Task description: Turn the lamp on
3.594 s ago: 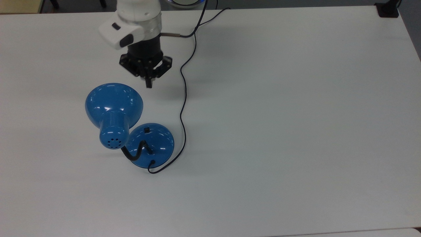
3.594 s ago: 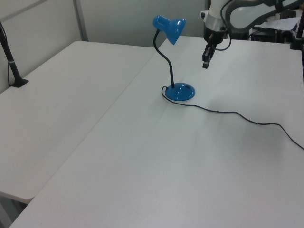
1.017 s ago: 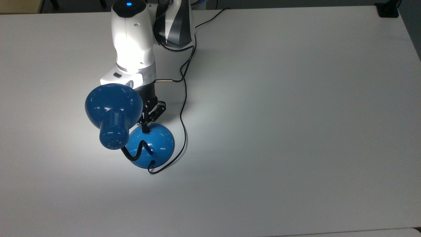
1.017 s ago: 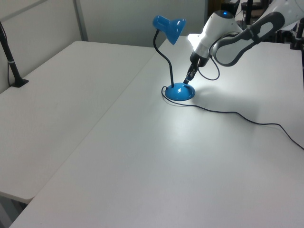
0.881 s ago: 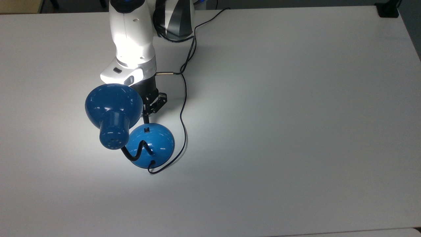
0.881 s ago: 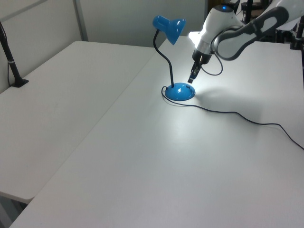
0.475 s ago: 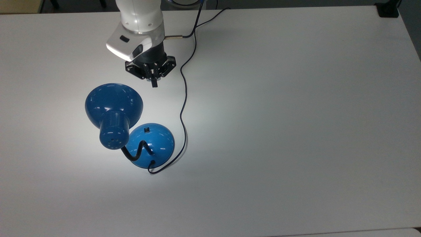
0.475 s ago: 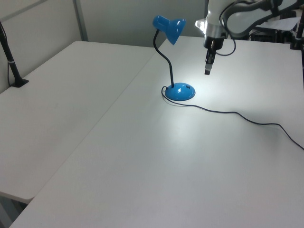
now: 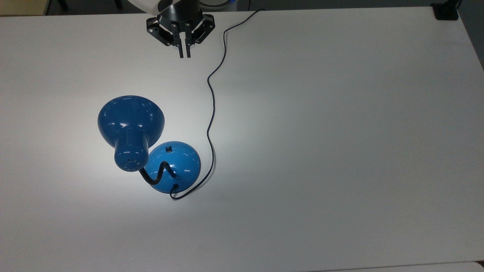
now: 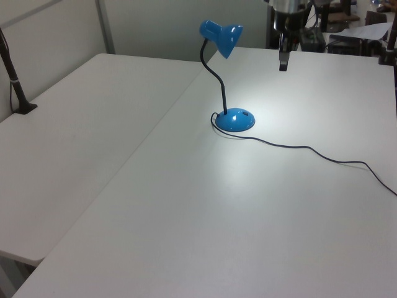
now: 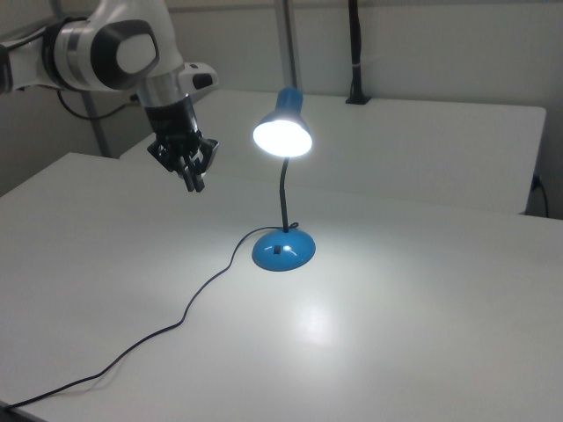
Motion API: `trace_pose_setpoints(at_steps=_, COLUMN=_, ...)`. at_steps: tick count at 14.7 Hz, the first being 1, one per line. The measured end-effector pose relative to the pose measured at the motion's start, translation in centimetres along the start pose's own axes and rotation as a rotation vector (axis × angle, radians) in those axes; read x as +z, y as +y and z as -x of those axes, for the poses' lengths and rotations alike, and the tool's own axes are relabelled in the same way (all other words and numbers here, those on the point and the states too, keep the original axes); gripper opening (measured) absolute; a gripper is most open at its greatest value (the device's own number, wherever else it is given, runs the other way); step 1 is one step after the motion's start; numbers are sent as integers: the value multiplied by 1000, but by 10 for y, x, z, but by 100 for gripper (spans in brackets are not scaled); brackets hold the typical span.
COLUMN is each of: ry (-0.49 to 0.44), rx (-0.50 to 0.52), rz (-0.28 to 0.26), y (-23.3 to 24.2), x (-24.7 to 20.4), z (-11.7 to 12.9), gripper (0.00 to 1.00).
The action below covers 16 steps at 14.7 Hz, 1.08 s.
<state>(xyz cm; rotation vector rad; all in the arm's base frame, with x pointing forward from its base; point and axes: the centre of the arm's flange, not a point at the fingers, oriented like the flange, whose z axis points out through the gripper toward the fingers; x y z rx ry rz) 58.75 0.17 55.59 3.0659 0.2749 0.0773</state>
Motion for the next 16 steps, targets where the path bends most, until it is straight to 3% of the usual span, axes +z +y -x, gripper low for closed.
trace_pose_setpoints(at_steps=2, ry=15, rx=3, rz=3, y=1, x=-16, z=-1, gripper=30)
trace_pose_setpoints(at_steps=6, ry=1, rx=24, rz=3, y=3, x=-32, z=5, gripper=77)
trace_pose_setpoints(at_steps=8, ry=5, rx=82, rz=6, y=4, x=-39, z=9, gripper=99)
trace_pose_setpoints(at_steps=11, ry=7, rx=153, rz=6, y=1, x=-42, z=11, gripper=100)
trace_pose_setpoints(at_steps=16, ry=-30, rx=163, rz=5, y=-4, x=-39, z=14, gripper=100)
